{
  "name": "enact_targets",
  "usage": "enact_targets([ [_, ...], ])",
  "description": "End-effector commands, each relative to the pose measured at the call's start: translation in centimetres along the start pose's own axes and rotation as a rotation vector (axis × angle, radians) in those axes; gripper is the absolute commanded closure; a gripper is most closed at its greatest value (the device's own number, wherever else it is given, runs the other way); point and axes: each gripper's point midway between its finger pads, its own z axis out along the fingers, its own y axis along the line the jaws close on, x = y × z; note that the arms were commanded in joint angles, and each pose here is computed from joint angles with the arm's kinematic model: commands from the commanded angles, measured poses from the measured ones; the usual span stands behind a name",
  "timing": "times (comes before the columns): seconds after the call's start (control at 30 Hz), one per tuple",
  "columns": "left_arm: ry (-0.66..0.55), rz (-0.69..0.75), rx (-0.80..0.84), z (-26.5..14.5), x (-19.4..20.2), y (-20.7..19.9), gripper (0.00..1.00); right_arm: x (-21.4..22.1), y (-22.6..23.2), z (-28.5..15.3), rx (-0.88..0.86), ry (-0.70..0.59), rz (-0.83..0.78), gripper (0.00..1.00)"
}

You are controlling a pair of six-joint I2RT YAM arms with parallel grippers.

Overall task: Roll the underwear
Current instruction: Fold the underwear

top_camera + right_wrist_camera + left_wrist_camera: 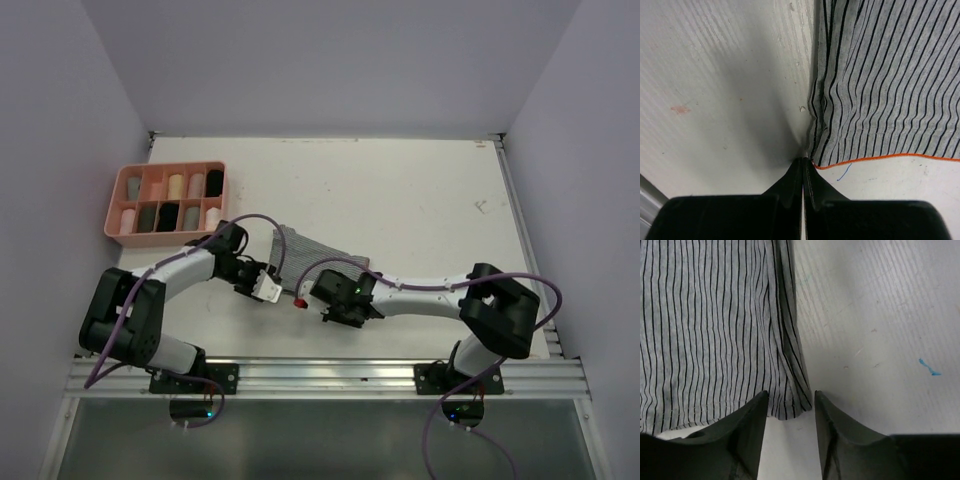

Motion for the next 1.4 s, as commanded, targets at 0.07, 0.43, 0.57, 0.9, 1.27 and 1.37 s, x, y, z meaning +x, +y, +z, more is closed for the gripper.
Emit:
enact_targets([
  [0.07,0.003,0.025,0.001,0.8,0.3,0.7,0.68,-1.5,-0.3,-0.8,-0.057,-0.106,0.072,1.0],
  [0.43,0.035,-0.021,0.09,0.5,0.7,-0.2,1.0,-2.4,-1.2,-2.5,-0.153,-0.179,0.15,1.0],
  [0.57,0.027,-0.031,0.108,0.5,0.6,-0.4,1.0,-2.2,-1.8,-2.5,-0.125,-0.183,0.153,1.0],
  [0.9,0.027,-0.038,0.101,0.5,0.5,-0.2,0.99,-2.8,-3.2,-3.7,-0.045,-0.266,0.145,0.57],
  [1.27,0.031,-0.055,0.099,0.4,0.6,0.3,0.98,-2.7,-2.3,0.4,-0.095,-0.159,0.08,0.57],
  [1.37,0.039,-0.055,0.103,0.4,0.8,0.4,0.97,-2.9,-1.9,1.0,-0.124,-0.137,0.066,0.58],
])
